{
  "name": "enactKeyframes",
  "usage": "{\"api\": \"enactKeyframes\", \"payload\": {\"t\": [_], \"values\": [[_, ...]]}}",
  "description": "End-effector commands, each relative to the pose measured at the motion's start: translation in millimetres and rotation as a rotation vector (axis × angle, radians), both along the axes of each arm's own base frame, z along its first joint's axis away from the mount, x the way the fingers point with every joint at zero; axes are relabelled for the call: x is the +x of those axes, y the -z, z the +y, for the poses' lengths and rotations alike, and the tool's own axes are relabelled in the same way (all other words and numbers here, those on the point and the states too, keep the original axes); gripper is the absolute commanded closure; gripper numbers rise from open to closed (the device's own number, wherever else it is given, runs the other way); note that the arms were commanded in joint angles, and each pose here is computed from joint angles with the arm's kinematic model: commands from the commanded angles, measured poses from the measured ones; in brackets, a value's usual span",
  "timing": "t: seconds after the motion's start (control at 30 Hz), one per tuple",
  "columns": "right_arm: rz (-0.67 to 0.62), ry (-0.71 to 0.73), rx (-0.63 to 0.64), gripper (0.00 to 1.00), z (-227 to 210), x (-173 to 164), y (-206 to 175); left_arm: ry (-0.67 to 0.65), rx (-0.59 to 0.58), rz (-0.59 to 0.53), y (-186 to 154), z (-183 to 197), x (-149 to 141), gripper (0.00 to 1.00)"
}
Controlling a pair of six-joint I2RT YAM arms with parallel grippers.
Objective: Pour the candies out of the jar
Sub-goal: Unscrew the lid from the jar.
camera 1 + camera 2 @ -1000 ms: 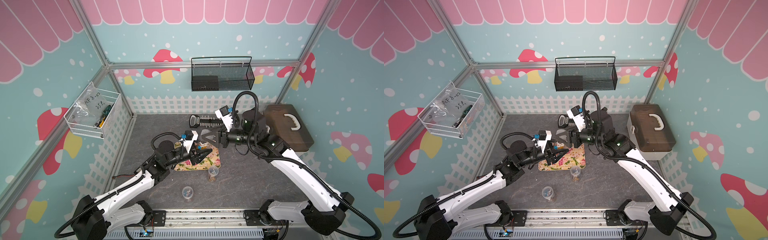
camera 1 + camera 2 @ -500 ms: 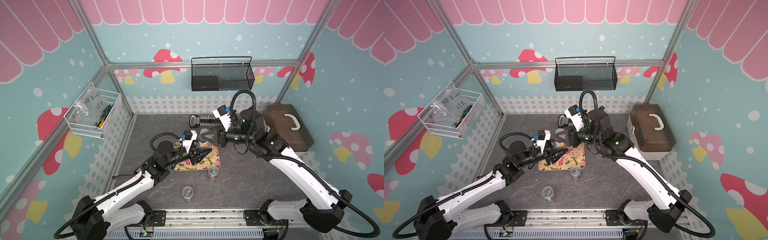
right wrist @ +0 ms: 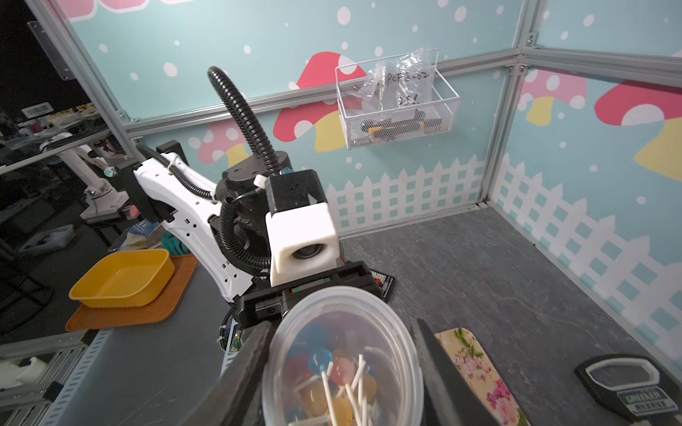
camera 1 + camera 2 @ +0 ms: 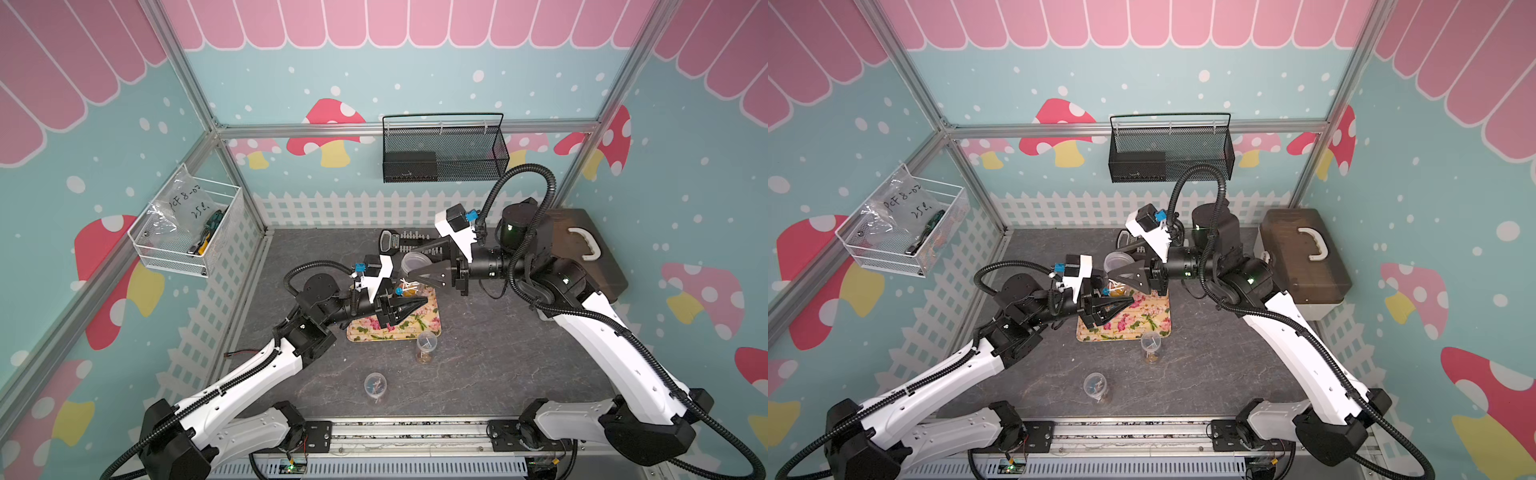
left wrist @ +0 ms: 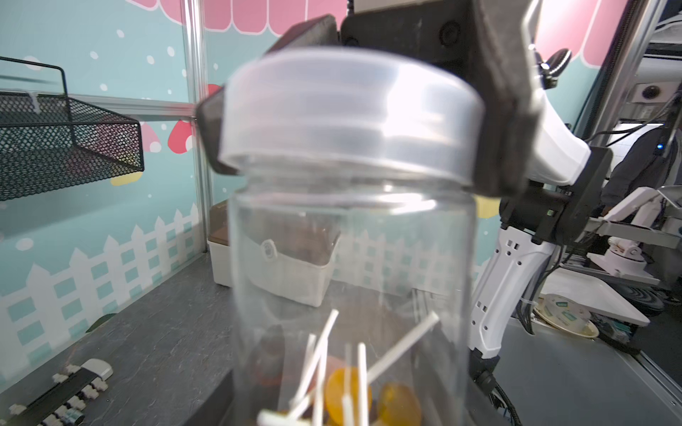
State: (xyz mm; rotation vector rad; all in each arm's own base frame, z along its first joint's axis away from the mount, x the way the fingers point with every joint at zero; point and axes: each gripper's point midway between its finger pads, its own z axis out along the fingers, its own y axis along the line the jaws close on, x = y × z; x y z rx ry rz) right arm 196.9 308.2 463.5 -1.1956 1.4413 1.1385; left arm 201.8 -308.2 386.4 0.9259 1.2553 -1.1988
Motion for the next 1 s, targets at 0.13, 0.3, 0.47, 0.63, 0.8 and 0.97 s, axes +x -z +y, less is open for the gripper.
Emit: {"api": "enactKeyframes", "payload": {"t": [0.13,0.3,0.47,0.63,0.8,0.97], "values": [[-0.098,-0.128,0.03,0.65,6,-15,-7,0.001,0.029,0.084,14,-2,3,0.47],[-0.05,-0.068,-0.009,0.55,5,-6,1,-0.035,0.007,0.074,13,0,8,0.47],[-0.023,0.004,-0.009,0.25,-3,-3,1,-0.072,-0.001,0.072,16,3,12,0.47],[0.017,0.082,0.01,0.19,-12,-2,-1,-0.078,0.014,0.086,24,4,13,0.47],[0.088,0.164,0.019,0.18,-15,9,0,-0.112,0.004,0.086,27,7,17,0.47],[0.121,0.21,0.012,0.21,-18,14,6,-0.139,0.01,0.086,32,8,22,0.47]]}}
